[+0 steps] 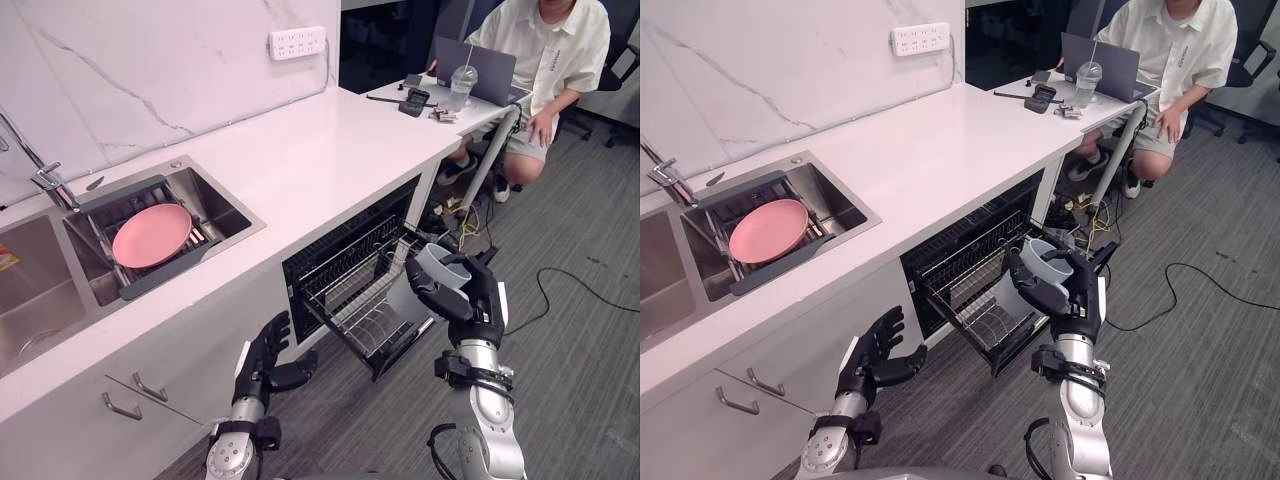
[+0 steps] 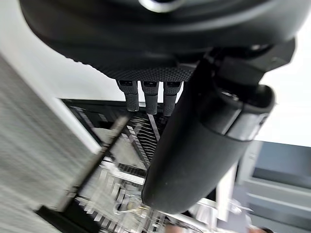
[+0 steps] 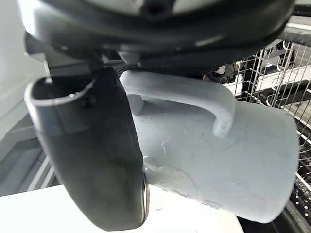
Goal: Walk over to the sink, pick up the cup, carry it to the dishwasher, place the cup inside the dishwasher, then close the dishwasher door
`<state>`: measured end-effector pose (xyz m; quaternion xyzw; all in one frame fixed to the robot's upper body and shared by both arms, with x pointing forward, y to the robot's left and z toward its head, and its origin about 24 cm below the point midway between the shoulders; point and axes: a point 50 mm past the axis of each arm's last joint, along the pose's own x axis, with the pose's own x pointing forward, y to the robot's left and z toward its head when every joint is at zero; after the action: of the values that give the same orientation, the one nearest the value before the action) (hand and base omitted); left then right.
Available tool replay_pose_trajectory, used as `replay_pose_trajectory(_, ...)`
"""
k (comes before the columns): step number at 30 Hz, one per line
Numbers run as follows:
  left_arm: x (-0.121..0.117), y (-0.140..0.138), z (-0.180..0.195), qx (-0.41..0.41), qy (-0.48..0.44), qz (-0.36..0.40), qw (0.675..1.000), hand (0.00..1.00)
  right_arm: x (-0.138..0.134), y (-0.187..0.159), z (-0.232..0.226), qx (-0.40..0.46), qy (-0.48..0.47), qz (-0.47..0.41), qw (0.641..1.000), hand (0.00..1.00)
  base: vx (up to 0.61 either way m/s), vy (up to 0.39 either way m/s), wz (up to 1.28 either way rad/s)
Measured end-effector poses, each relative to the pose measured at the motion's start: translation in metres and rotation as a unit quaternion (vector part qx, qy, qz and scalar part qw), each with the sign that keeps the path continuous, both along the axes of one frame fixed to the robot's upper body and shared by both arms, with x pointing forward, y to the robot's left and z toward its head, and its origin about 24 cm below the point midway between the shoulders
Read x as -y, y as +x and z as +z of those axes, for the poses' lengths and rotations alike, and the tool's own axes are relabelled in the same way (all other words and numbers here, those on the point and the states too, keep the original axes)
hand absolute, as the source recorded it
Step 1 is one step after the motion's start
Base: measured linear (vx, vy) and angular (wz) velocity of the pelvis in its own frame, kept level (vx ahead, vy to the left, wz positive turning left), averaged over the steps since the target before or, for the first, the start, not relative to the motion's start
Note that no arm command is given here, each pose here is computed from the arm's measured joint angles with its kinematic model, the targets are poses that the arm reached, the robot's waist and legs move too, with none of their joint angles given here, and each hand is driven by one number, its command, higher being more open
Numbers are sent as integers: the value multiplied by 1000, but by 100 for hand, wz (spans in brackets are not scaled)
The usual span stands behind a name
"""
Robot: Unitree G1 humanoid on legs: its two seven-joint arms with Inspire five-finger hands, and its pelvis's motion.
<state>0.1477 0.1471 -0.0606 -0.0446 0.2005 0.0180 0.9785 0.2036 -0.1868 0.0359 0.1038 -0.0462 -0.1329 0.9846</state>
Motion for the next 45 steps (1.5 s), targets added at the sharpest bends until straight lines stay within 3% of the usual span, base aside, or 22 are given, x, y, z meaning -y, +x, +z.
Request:
replay_pose_trajectory(11,-22,-42,-53,-150,28,30,988,90,11,-11,-40,-103,-47,-21,993,30,-7,-5,4)
replay_pose_trajectory(19,-33,-59,-66,-197,43,41,979,90,23,-1,-52,-152,-122,-14,981,30,-25,-3,7)
replay_pose_trajectory(32,-37,-11,-54,-137,54,54,988,90,34,92,31,-14,-237,-33,971,30,-47,-4,14)
replay_pose_trajectory(45,-34,13,-40,-82,53,76,992,90,40,139,83,21,-293,-70,953,30,-45,10,1)
